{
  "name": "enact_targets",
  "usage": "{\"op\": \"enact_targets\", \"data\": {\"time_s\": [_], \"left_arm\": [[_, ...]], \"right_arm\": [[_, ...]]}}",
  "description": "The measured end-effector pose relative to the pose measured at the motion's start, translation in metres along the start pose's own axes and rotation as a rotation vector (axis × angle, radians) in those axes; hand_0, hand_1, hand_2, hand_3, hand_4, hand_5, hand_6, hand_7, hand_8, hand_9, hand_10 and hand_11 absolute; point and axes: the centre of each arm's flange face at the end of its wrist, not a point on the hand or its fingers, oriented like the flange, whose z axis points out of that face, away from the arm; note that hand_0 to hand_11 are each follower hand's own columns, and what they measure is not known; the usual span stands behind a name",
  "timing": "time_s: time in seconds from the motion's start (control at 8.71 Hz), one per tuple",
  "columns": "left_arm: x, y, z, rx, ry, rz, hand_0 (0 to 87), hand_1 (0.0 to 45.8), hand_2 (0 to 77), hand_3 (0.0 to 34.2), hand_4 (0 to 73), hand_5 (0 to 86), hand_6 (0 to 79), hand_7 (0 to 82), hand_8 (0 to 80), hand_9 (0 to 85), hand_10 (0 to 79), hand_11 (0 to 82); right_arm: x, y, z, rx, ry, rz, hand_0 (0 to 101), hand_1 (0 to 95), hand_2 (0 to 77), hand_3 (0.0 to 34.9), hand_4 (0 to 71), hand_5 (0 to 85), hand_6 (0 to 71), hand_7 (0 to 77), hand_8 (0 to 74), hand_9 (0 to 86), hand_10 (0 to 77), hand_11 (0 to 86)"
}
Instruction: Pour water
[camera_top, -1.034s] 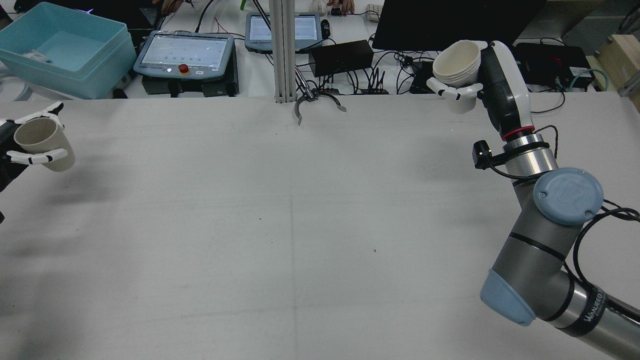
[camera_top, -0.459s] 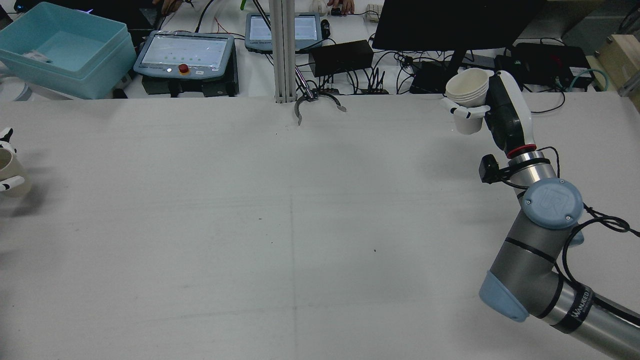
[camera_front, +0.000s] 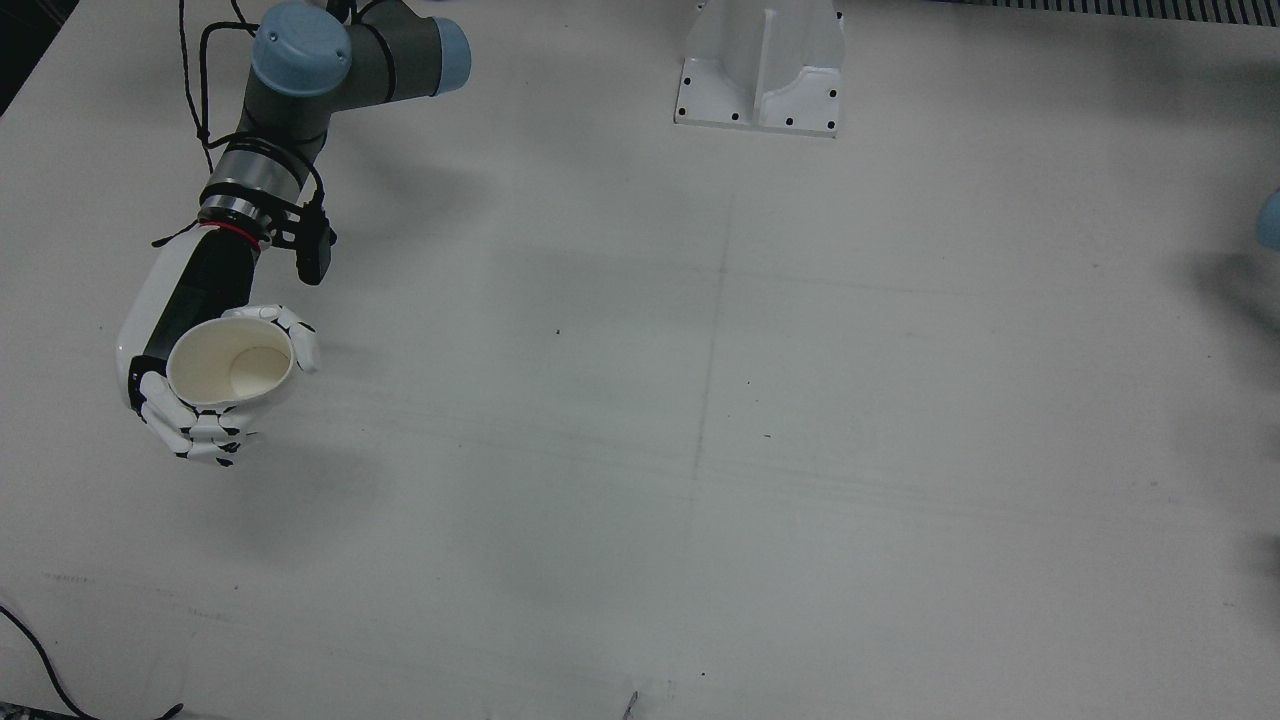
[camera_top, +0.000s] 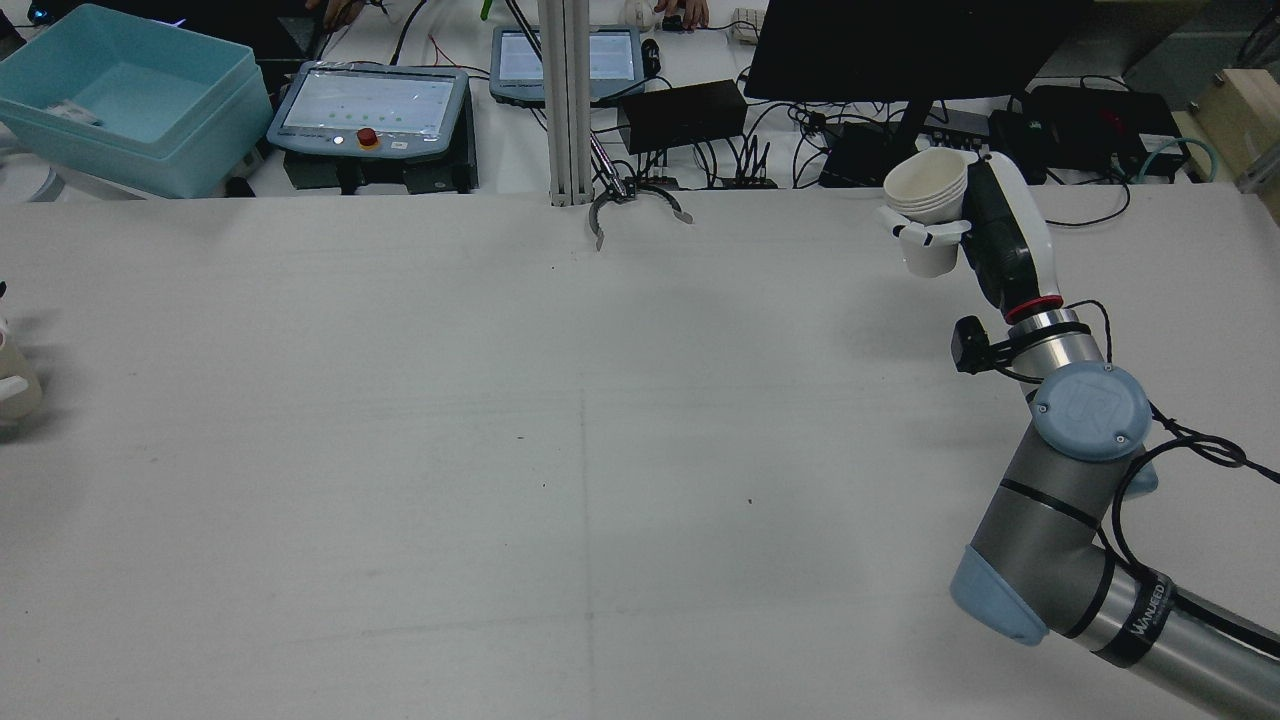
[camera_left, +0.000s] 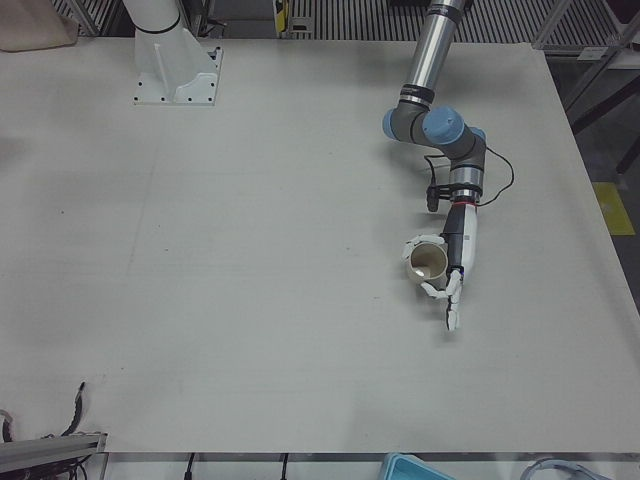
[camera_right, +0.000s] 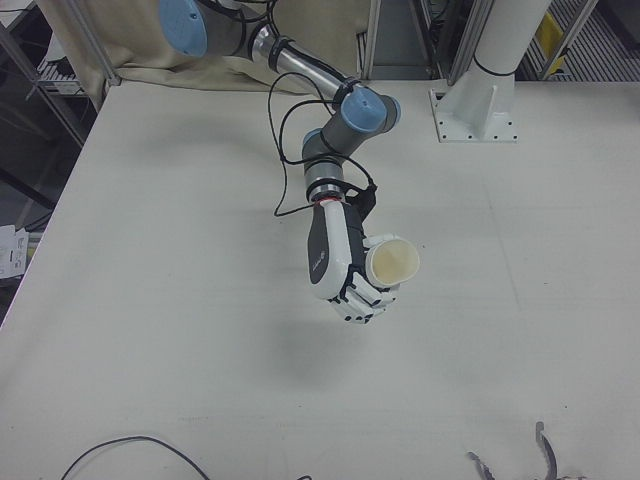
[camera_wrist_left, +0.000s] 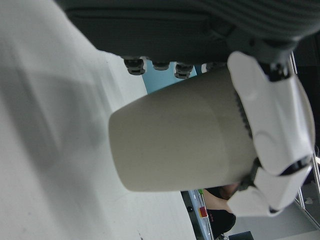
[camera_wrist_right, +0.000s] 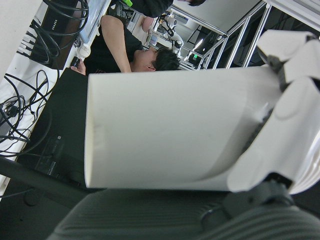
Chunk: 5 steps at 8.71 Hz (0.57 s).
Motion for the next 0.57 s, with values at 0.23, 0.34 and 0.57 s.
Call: {"op": "enact_targets", "data": {"time_s": [0.23,0.34,0.57], "left_arm": [[-0.0019,-0.0111,-0.0028,-0.013,0.005,-0.005,34.0,6.0,28.9,0.0,21.8,62.2,2.2,6.5,0.0,1.6,2.7,2.7],[-0.0018,-0.0127,-0.0031,-0.02,0.009,-0.01,28.3,3.8,24.5,0.0,19.6,60.5,1.1,6.5,0.0,1.6,1.1,2.7],[-0.0002,-0.0169,-0.0083,-0.034,0.014,-0.019,24.4,1.6,2.7,0.0,13.1,31.1,0.0,1.6,0.0,1.6,1.1,1.6]], "right_arm": [[0.0032,0.0013,-0.0015,-0.001,0.005,0.0,48,1.6,40.9,0.0,34.9,51.3,54.5,66.5,51.8,69.8,34.4,51.3],[0.0049,0.0021,-0.0025,-0.002,0.008,0.0,48,1.6,40.9,0.0,34.9,51.8,54.5,66.5,51.8,69.8,35.5,51.3],[0.0065,0.0029,-0.0034,-0.004,0.011,0.0,47,1.6,40.9,0.0,34.9,51.8,54.5,66.5,51.8,69.3,35.5,51.3]]}}
